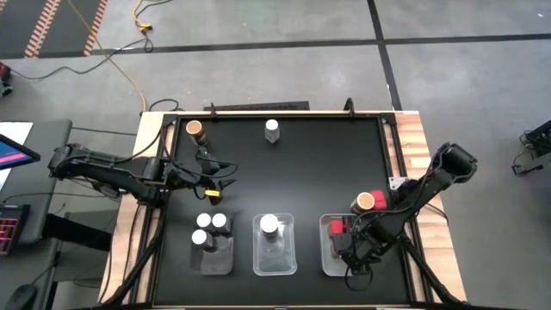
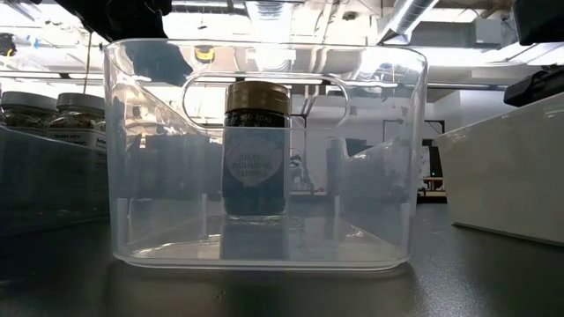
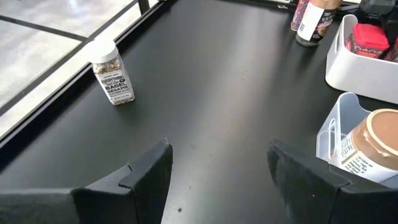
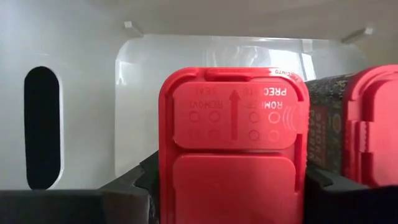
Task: Sort spices by type
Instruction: Put the top red seasoning can into the white bin
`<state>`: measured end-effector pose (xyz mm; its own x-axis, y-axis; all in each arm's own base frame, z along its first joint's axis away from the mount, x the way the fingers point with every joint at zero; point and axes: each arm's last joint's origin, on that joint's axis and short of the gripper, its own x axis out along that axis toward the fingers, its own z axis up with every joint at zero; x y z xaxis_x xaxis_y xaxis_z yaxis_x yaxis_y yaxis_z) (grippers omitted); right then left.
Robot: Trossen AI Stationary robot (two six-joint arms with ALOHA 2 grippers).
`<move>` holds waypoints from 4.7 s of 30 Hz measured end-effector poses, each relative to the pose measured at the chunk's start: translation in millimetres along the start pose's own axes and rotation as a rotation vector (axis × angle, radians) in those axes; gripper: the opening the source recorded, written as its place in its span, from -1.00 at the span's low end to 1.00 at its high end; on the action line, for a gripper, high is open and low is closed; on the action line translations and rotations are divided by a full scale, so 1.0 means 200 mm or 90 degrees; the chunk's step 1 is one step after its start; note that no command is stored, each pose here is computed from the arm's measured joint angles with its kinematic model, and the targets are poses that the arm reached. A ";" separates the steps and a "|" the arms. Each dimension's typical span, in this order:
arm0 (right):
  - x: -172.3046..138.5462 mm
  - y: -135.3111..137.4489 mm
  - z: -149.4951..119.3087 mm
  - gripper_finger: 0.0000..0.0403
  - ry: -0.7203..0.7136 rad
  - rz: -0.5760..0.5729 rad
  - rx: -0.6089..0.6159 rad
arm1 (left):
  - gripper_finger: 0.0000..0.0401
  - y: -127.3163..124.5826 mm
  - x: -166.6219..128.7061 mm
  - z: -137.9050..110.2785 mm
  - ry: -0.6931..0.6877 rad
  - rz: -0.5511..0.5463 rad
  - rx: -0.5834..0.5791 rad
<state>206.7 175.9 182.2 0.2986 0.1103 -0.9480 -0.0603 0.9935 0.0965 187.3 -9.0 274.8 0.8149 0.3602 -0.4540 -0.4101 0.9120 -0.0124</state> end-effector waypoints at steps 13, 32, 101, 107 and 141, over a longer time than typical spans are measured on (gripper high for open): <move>0.00 -0.01 0.01 0.27 -0.004 -0.002 0.005 | 0.25 0.00 0.00 0.00 0.000 0.000 0.000; -0.05 -0.02 0.00 0.29 -0.007 0.000 0.004 | 0.25 0.00 0.00 0.00 0.002 0.001 0.003; -0.10 -0.03 0.00 0.30 -0.034 0.009 0.004 | 0.25 0.00 0.00 0.00 0.003 0.000 -0.009; -0.10 -0.03 0.00 0.30 -0.033 0.008 0.002 | 0.25 0.00 0.00 0.00 0.004 0.001 -0.008; -0.05 -0.04 -0.02 0.30 -0.052 0.025 0.044 | 0.25 0.00 0.00 0.00 0.005 0.001 -0.009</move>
<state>200.2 167.6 189.6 0.3736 0.1481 -0.9157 -0.0087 0.9877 0.1562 187.0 -9.0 273.9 0.8113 0.3601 -0.4606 -0.4169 0.9086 -0.0240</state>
